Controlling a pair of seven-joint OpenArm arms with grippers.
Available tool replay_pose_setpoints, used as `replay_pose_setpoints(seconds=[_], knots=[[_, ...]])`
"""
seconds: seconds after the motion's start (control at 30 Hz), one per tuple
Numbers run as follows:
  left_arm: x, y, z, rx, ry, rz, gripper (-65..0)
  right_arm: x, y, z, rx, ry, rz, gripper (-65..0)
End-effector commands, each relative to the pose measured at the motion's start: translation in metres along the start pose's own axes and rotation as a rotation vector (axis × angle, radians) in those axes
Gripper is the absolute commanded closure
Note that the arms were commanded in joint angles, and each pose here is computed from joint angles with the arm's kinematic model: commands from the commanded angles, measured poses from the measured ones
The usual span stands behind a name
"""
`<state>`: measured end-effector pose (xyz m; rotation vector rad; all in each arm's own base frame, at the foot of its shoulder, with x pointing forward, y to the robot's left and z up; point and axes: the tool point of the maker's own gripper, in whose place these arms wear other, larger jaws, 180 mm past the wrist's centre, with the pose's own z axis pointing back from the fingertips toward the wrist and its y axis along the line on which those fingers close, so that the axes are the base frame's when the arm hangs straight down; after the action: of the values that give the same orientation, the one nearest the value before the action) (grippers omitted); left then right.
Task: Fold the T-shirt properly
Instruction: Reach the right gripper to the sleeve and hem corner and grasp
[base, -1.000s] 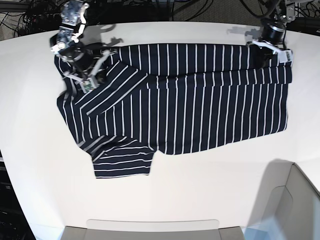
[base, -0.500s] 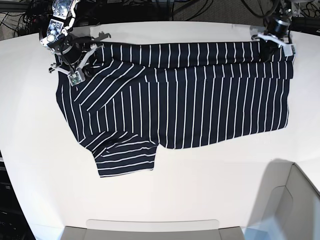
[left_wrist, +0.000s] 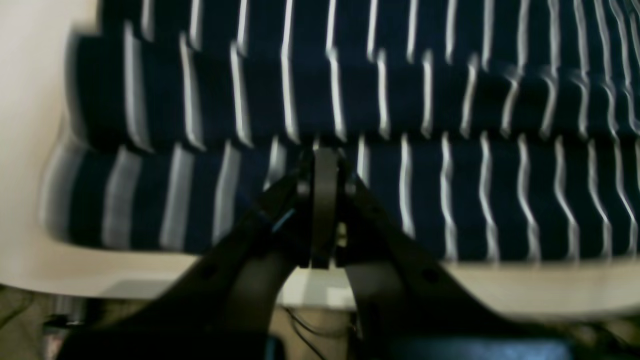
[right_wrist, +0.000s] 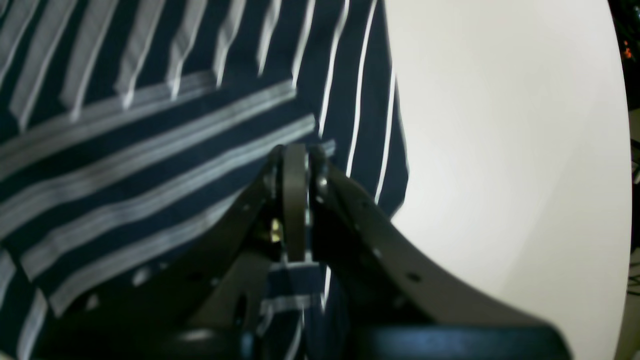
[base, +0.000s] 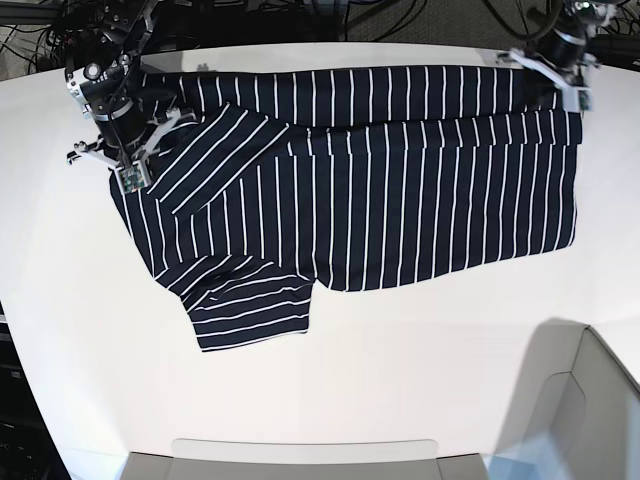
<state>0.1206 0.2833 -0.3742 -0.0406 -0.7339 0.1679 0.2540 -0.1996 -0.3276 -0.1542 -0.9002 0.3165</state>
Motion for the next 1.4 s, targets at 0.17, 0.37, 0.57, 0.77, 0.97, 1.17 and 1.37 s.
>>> replay_pose_setpoints(seconds=[0.17,0.37,0.57,0.77,0.97,1.17,1.37], knots=[[0.031,-0.011,-0.005,-0.019,-0.014,-0.014,0.0,0.063,-0.039,-0.033,-0.074,-0.123,0.023,-2.0],[0.041,-0.015,-0.013,-0.030,-0.002,-0.014,0.0,0.088,-0.054,-0.099,-0.061,-0.039,0.030,-2.0],[0.041,-0.016,-0.014,-0.032,-0.002,-0.016,0.0,0.071,-0.041,-0.146,0.019,0.068,-0.034,-1.9],[0.044,-0.014,-0.013,-0.031,-0.005,-0.028,0.0,0.020,-0.037,-0.168,-0.017,0.215,-0.137,-1.9],[0.055,-0.005,-0.013,-0.022,-0.001,-0.096,0.0,-0.041,-0.027,-0.133,-0.048,0.295,-0.100,-1.9],[0.073,-0.003,-0.016,-0.021,-0.034,-0.123,0.0,-0.057,-0.016,-0.098,-0.073,0.285,-0.070,-2.0],[0.082,-0.006,-0.019,-0.026,-0.053,-0.114,0.0,-0.012,-0.034,-0.097,-0.103,0.185,-0.043,-3.0]])
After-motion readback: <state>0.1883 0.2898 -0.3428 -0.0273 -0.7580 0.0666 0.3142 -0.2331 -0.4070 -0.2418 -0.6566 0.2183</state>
